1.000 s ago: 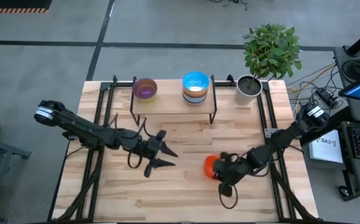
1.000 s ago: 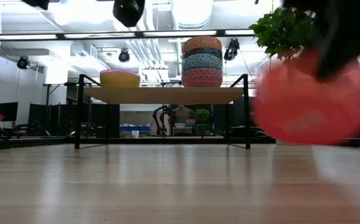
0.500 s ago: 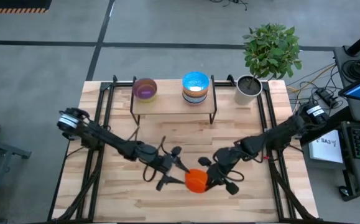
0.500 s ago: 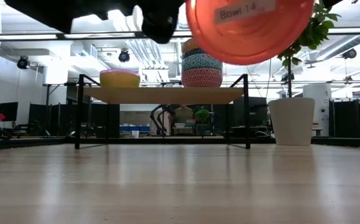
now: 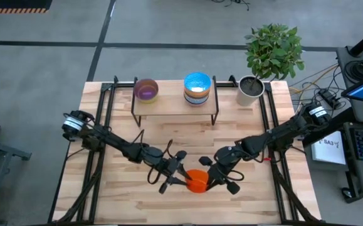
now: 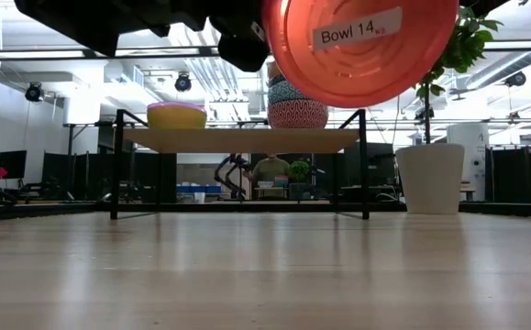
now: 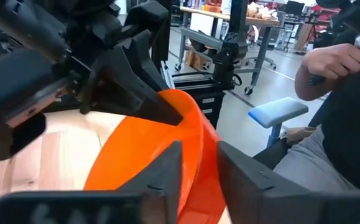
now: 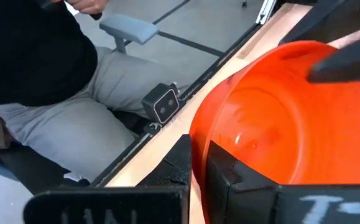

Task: Place and stack bowls onto a shelf
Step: Stack the orange bowl on the top of the violet bowl that is on the shelf

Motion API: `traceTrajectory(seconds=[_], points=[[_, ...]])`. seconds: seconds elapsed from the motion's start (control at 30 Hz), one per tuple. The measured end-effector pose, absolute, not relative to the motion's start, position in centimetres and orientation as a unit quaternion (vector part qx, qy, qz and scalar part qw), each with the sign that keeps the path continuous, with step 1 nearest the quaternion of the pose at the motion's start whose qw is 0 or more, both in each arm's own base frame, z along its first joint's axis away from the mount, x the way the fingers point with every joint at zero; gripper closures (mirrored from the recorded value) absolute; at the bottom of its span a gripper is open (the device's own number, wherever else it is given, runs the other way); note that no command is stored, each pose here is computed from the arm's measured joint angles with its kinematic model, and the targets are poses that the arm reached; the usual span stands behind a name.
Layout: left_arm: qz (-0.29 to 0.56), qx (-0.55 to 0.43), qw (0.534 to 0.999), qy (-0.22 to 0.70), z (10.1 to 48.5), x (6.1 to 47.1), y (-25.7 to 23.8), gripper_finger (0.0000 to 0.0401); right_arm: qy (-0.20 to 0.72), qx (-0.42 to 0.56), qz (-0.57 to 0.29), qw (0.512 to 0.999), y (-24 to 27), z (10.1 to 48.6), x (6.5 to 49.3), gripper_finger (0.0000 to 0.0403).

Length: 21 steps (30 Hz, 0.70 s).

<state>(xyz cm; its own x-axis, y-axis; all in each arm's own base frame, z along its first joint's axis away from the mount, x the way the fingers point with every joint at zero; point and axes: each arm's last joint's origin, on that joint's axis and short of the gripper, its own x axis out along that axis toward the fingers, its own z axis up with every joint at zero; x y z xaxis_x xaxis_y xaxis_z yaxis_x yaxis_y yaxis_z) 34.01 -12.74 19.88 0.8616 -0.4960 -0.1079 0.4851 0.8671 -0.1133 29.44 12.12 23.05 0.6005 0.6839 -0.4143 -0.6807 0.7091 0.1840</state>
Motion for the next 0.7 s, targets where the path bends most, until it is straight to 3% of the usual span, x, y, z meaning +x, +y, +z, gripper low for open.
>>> traceTrajectory(seconds=[0.17, 0.7], points=[[-0.262, -0.041, 0.962, 0.071, 19.8, 34.0, -12.8, 0.0389, 0.234, 0.0, 0.376, 0.896, 11.7, 23.0, 29.6, 0.0388], [-0.247, -0.061, 0.962, 0.097, 20.2, 33.6, -12.6, 0.0401, 0.226, 0.005, 0.338, 0.913, 11.2, 24.0, 29.3, 0.0248]])
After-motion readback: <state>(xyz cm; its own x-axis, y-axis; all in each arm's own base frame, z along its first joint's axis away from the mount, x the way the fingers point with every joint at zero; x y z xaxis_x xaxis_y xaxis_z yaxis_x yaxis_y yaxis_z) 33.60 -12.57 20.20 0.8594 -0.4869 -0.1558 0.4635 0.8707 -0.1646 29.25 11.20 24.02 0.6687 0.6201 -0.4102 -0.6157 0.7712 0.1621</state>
